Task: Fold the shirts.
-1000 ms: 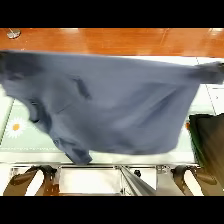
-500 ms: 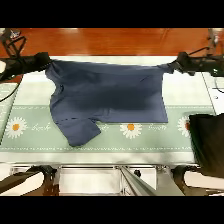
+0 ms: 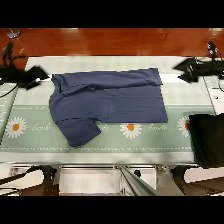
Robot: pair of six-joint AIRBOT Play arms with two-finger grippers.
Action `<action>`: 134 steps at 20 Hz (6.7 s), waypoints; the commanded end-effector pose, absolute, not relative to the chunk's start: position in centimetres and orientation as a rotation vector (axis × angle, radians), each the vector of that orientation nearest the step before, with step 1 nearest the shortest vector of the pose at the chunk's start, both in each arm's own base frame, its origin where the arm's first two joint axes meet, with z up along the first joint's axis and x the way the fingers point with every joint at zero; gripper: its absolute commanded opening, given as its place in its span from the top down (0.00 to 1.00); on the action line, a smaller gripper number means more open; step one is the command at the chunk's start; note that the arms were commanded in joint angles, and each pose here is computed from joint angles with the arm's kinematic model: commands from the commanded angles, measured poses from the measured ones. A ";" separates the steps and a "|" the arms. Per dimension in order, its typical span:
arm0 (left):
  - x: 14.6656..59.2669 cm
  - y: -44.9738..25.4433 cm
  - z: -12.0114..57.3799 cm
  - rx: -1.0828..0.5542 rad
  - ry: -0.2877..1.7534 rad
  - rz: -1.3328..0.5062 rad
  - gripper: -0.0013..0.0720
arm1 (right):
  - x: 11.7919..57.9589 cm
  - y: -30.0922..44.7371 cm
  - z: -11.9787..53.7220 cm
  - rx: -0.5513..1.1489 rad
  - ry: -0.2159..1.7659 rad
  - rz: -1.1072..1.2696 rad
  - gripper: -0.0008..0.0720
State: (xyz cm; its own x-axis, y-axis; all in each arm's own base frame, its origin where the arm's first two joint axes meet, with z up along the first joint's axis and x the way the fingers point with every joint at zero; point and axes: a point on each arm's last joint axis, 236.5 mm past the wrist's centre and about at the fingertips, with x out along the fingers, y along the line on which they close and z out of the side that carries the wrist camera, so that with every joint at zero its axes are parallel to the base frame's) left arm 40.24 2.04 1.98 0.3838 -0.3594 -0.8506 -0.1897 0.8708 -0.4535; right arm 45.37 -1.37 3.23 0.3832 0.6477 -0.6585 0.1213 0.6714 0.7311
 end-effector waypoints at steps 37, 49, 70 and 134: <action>41.3 -5.3 23.0 -0.689 0.440 -0.500 0.96 | 47.4 5.6 17.4 0.515 0.803 0.425 0.95; 20.6 -0.4 53.8 0.062 -0.288 0.046 0.96 | 23.3 4.9 50.4 -0.007 0.105 0.211 0.95; 48.2 -0.3 11.5 -0.308 0.593 -0.076 0.96 | 45.9 0.9 7.9 0.437 0.958 0.182 0.95; 22.5 -8.0 -7.8 -1.028 1.286 -0.342 0.96 | 24.8 5.3 -9.4 1.005 1.479 0.165 0.13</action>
State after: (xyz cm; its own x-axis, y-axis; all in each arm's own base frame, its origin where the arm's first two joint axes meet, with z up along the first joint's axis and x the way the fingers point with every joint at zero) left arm 22.22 -8.02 -7.97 0.2916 -0.7223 -0.6271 -0.3165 0.5458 -0.7758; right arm 23.03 4.61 -9.32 0.1166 0.6106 -0.7833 0.4704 0.6607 0.5850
